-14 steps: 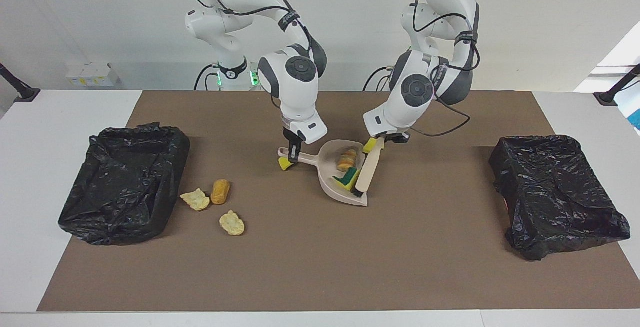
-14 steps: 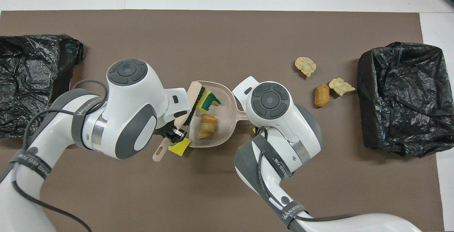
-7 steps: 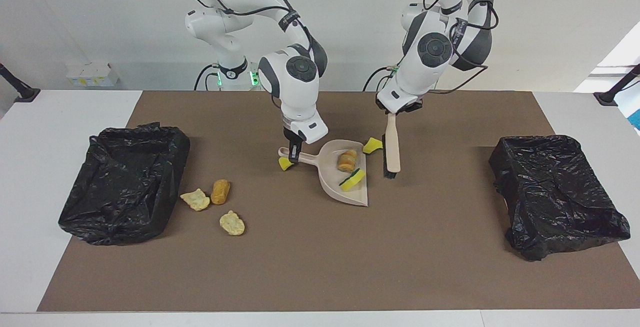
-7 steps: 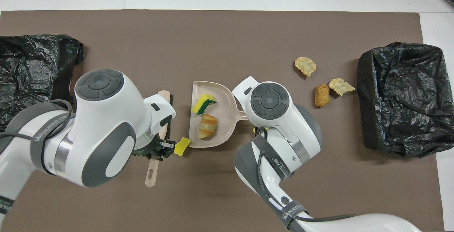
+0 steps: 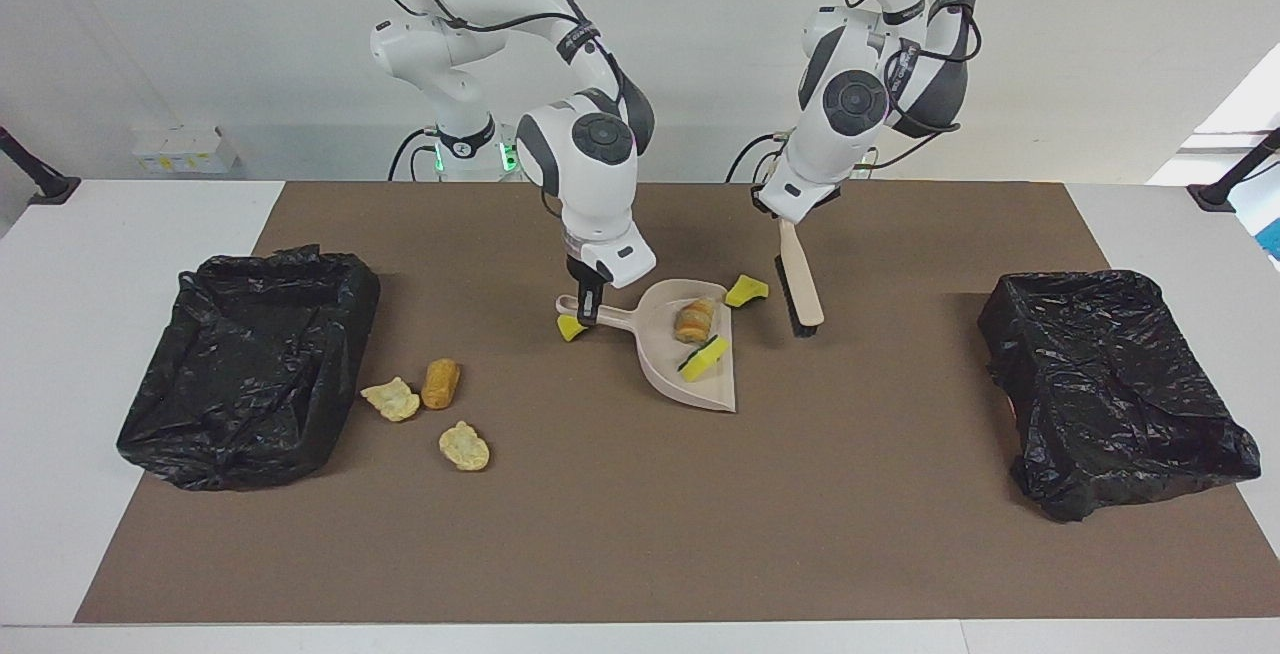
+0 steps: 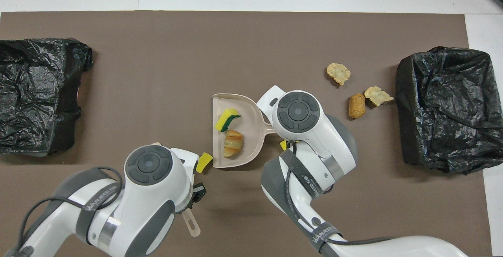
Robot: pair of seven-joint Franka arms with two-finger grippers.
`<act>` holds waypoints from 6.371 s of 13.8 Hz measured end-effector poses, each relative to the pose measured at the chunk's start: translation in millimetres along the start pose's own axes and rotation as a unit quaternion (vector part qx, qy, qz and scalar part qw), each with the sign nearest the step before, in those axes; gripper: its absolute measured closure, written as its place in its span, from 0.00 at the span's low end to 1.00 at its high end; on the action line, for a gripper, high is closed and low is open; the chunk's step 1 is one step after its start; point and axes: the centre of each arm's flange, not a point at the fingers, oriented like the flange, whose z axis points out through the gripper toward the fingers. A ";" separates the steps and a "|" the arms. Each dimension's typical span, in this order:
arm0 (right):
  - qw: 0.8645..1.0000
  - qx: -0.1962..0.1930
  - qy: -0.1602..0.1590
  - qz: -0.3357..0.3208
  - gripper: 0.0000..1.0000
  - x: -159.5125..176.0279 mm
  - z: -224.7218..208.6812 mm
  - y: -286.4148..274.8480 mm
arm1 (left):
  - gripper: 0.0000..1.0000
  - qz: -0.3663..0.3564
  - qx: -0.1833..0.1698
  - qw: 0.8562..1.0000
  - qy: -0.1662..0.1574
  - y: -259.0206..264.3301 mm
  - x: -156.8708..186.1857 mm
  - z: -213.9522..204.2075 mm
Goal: Sweep and dump trash in bin
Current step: 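Sweep the yellow sponge and bread into the dustpan with the brush, then carry the dustpan toward the black bag with the right gripper, then tip the dustpan over the black bag with the right gripper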
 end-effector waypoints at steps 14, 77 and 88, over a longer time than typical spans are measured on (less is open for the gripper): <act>1.000 0.001 -0.011 -0.023 0.67 -2.2 5.7 -2.1 | 0.74 0.129 -0.155 0.979 0.041 96.2 -34.2 -9.8; 0.941 0.086 -0.327 0.025 0.67 -541.7 -131.1 46.7 | 0.00 0.345 -0.038 0.924 0.162 -142.3 161.1 -307.0; 0.957 -0.013 -0.289 0.021 0.67 -515.9 -159.5 69.2 | 0.00 0.336 -0.052 0.926 0.162 -164.6 176.5 -310.5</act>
